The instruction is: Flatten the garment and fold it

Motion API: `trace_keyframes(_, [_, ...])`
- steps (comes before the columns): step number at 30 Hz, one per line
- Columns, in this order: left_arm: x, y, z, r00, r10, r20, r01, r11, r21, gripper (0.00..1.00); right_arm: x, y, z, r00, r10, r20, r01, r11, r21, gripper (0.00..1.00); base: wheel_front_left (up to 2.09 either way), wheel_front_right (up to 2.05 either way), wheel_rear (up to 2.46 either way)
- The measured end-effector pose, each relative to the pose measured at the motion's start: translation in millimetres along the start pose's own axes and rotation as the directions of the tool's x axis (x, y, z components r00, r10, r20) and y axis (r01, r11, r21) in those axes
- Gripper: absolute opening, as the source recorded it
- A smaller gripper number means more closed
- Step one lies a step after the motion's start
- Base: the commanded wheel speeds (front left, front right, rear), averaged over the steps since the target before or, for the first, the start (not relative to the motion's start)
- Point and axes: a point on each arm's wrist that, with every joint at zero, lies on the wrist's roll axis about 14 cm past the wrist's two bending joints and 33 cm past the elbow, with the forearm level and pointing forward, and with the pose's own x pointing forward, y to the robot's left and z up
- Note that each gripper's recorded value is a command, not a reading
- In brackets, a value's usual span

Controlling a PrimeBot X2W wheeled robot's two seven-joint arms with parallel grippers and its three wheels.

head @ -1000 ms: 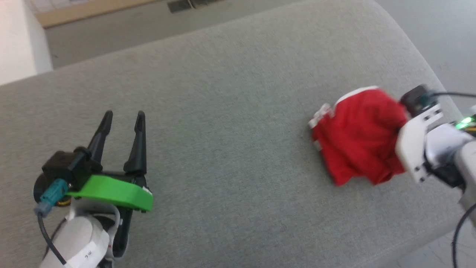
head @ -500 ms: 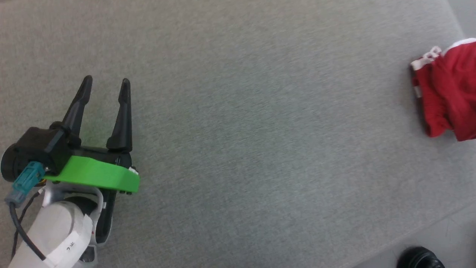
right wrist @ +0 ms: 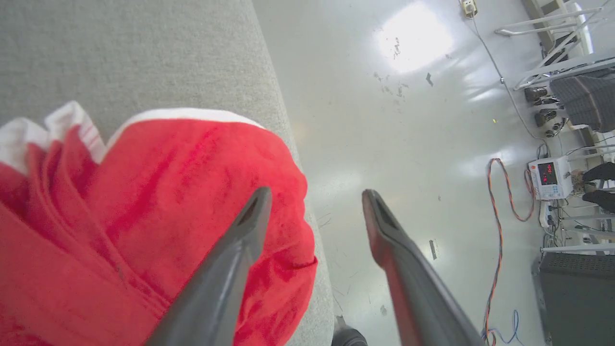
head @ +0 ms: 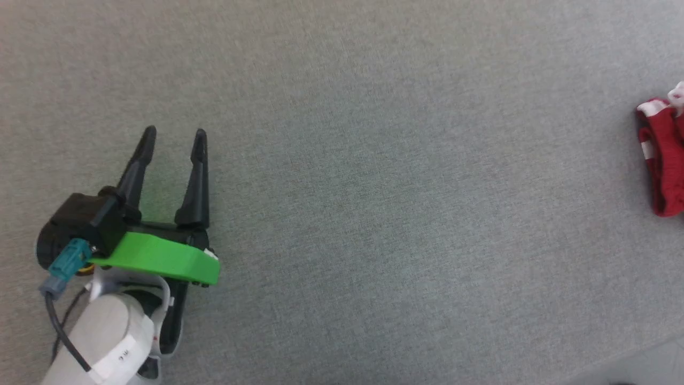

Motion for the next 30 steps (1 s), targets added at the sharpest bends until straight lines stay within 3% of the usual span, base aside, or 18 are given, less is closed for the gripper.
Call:
trace_keyframes(4, [-11.8,-5.4,12.9,0.999,0.017,0.03,-0.017,1.0,-0.007,1.0,-24.2,-16.7,47.3,0.983,-0.007,0.184,-0.007,0.997,0.074,1.0,0.0,0.0,0.0])
trace_keyframes(7, [-24.5,-7.9,25.3,0.998,0.039,0.057,-0.038,0.999,-0.013,1.0,-57.4,-7.4,98.9,0.915,0.033,0.401,-0.109,0.98,0.168,1.0,0.0,0.0,0.0])
trace_keyframes(11, [-41.4,-6.8,48.8,0.991,0.077,0.11,-0.078,0.997,0.005,1.0,-119.9,27.7,159.3,0.73,0.105,0.676,-0.336,0.916,0.22,1.0,0.0,0.0,0.0])
trace_keyframes(13, [-50.1,-4.1,66.9,0.982,0.103,0.16,-0.107,0.994,0.013,1.0,-153.3,40.8,176.7,0.62,0.104,0.778,-0.437,0.869,0.232,1.0,0.0,0.0,0.0])
trace_keyframes(17, [-70.0,3.1,97.9,0.955,0.158,0.249,-0.17,0.985,0.025,1.0,-212.9,61.4,197.7,0.417,0.042,0.908,-0.594,0.769,0.237,1.0,0.0,0.0,0.0])
trace_keyframes(20, [-87.4,10.7,111.5,0.934,0.205,0.291,-0.22,0.975,0.022,1.0,-247.7,85.7,202.2,0.307,0.007,0.952,-0.679,0.702,0.214,1.0,0.0,0.0,0.0])
trace_keyframes(24, [-109.7,20.0,124.4,0.905,0.263,0.334,-0.283,0.959,0.013,1.0,-273.7,122.2,194.3,0.242,0.009,0.97,-0.744,0.644,0.18,1.0,0.0,0.0,0.0])
trace_keyframes(26, [-121.2,25.6,127.5,0.891,0.292,0.348,-0.314,0.949,0.008,1.0,-279.3,131.0,188.7,0.227,0.005,0.974,-0.758,0.629,0.173,1.0,0.0,0.0,0.0])
trace_keyframes(28, [-132.2,31.1,128.0,0.877,0.325,0.353,-0.346,0.938,-0.002,1.0,-280.8,138.8,182.3,0.224,0.012,0.974,-0.767,0.619,0.169,1.0,0.0,0.0,0.0])
trace_keyframes(30, [-141.9,34.8,129.6,0.865,0.348,0.361,-0.371,0.929,-0.008,1.0,-278.8,150.4,172.6,0.235,0.028,0.971,-0.789,0.589,0.174,1.0,0.0,0.0,0.0])
